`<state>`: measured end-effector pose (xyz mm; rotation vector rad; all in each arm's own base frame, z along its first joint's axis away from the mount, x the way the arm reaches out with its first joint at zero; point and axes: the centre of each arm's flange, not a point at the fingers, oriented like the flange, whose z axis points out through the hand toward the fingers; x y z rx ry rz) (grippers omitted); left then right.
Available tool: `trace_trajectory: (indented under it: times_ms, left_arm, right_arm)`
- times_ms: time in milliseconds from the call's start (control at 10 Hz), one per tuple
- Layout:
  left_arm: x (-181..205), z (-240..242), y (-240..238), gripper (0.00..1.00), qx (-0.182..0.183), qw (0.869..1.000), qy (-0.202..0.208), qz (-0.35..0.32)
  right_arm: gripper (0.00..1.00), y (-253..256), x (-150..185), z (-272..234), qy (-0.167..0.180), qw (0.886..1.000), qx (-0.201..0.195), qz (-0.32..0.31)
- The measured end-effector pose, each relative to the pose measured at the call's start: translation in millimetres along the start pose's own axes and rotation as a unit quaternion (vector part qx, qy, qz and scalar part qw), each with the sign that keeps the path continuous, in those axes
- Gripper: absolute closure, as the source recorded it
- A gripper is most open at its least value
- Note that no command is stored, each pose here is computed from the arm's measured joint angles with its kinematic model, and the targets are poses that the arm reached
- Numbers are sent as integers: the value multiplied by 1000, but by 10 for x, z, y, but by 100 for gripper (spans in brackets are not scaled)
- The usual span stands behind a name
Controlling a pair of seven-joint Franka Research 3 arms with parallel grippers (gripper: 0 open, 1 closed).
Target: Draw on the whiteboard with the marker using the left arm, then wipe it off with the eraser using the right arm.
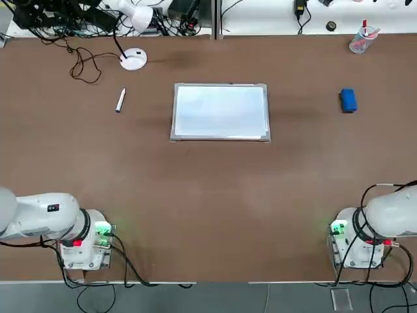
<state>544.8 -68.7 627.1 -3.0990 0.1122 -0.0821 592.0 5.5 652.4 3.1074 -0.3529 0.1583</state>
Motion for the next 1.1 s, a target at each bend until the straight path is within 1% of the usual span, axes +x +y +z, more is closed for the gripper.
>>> trace_trajectory:
  times_ms: [400, 500, 700, 800, 1100]
  left_arm:
    - [-6, 4, 7, 0, 0, 1000, -3, -2]
    - [-7, 5, 8, 0, 0, 1000, -3, -3]
    - [-8, 5, 12, 0, 0, 1000, -3, -2]
    - [-8, 5, 15, 0, 0, 1000, -3, -2]
    - [-8, 5, 21, 0, 0, 1000, -3, -2]
  right_arm:
    - [0, 10, -42, 74, -22, 1000, -5, 4]
    - [0, 10, -47, 86, -25, 1000, -6, -7]
    - [0, 16, -47, 92, -25, 998, -5, -63]
    - [0, 22, -45, 92, -26, 997, -5, -79]
    - [0, 10, -56, 112, -30, 996, -6, -80]
